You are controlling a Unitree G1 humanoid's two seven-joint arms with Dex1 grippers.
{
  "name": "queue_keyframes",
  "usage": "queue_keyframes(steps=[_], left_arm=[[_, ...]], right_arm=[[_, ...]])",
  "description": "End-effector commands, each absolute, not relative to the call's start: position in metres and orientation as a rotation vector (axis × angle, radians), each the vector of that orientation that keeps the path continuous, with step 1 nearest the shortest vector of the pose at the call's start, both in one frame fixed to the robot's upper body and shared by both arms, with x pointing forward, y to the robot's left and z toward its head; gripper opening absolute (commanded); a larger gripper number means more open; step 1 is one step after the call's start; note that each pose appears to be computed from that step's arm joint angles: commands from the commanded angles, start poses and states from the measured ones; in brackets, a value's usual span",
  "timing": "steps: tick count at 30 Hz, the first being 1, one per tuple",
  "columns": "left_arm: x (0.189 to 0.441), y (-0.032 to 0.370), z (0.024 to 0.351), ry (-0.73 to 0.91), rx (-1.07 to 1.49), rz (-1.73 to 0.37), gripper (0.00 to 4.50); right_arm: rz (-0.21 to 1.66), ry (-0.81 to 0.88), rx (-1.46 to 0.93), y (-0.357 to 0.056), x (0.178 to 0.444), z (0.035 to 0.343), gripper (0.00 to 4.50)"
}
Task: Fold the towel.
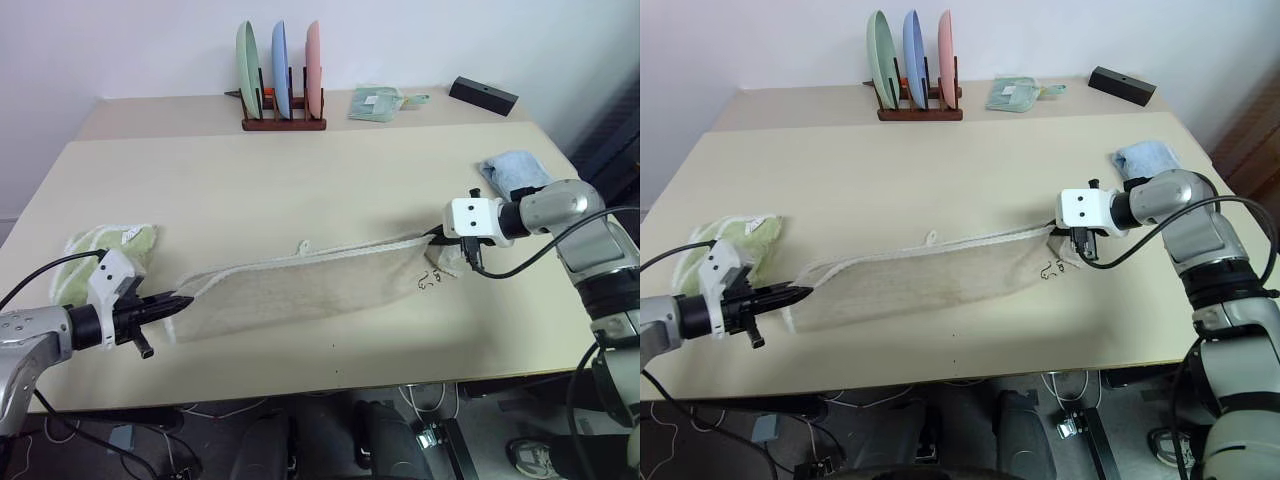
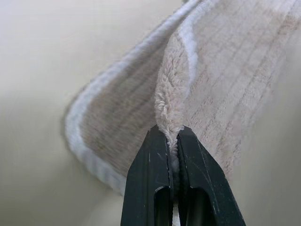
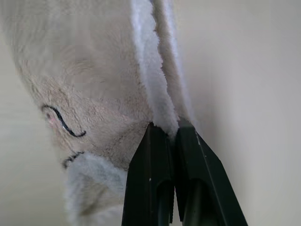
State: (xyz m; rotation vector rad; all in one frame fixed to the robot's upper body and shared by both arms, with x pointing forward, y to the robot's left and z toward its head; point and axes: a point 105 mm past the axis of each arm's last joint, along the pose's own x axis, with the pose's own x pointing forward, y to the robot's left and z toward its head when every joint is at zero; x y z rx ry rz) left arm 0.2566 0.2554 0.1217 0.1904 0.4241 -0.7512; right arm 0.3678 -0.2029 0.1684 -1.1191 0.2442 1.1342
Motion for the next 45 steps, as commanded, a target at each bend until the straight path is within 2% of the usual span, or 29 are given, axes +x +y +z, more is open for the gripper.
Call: queue_keyframes(steps=[1, 6, 12, 14, 15, 17, 21, 26, 30, 33, 36, 38, 39, 40, 41, 44, 45], left_arm=[[0.266, 0.257, 0.124, 0.385, 0.196, -0.724, 0.0], [0.274, 0.26, 0.122, 0.381, 0.18, -0.699, 0.0], [0.27, 0.262, 0.113, 0.412, 0.164, -0.696, 0.0], [0.267, 0.263, 0.111, 0.422, 0.162, -0.696, 0.0], [0.267, 0.263, 0.11, 0.426, 0.149, -0.695, 0.31], [0.267, 0.261, 0.11, 0.423, 0.138, -0.695, 1.0], [0.269, 0.26, 0.111, 0.405, 0.166, -0.678, 2.89], [0.273, 0.261, 0.112, 0.373, 0.156, -0.642, 2.89], [0.286, 0.265, 0.12, 0.3, 0.188, -0.566, 2.89], [0.301, 0.272, 0.131, 0.215, 0.19, -0.46, 2.89], [0.307, 0.274, 0.141, 0.14, 0.197, -0.399, 2.89], [0.305, 0.269, 0.147, 0.101, 0.202, -0.417, 2.89], [0.303, 0.267, 0.148, 0.095, 0.186, -0.434, 2.93], [0.301, 0.264, 0.15, 0.092, 0.177, -0.455, 2.93], [0.297, 0.258, 0.151, 0.095, 0.165, -0.495, 3.17], [0.286, 0.232, 0.148, 0.127, 0.222, -0.619, 4.22], [0.282, 0.223, 0.146, 0.137, 0.238, -0.661, 4.44]], right_arm=[[1.081, 0.204, -1.148, -0.204, 0.382, 0.174, 0.08], [1.05, 0.19, -1.15, -0.204, 0.393, 0.171, 0.08], [0.994, 0.144, -1.167, -0.201, 0.403, 0.17, 0.08], [0.969, 0.138, -1.172, -0.203, 0.405, 0.171, 0.62], [0.961, 0.135, -1.174, -0.204, 0.406, 0.172, 0.94], [0.944, 0.127, -1.191, -0.206, 0.407, 0.174, 1.86], [0.902, 0.109, -1.226, -0.214, 0.407, 0.182, 3.75], [0.828, 0.109, -1.249, -0.226, 0.409, 0.185, 3.75], [0.63, 0.153, -1.355, -0.255, 0.419, 0.189, 3.75], [0.515, 0.086, -1.371, -0.261, 0.425, 0.208, 3.75], [0.512, 0.019, -1.318, -0.256, 0.422, 0.22, 3.75], [0.555, 0.004, -1.166, -0.25, 0.416, 0.223, 3.75], [0.578, 0.005, -1.095, -0.248, 0.412, 0.223, 4.16], [0.599, 0.013, -1.004, -0.247, 0.406, 0.223, 4.34], [0.619, 0.019, -0.864, -0.245, 0.399, 0.223, 4.5], [0.664, 0.054, -0.477, -0.242, 0.369, 0.22, 4.5], [0.674, 0.086, -0.354, -0.242, 0.357, 0.217, 4.5]])
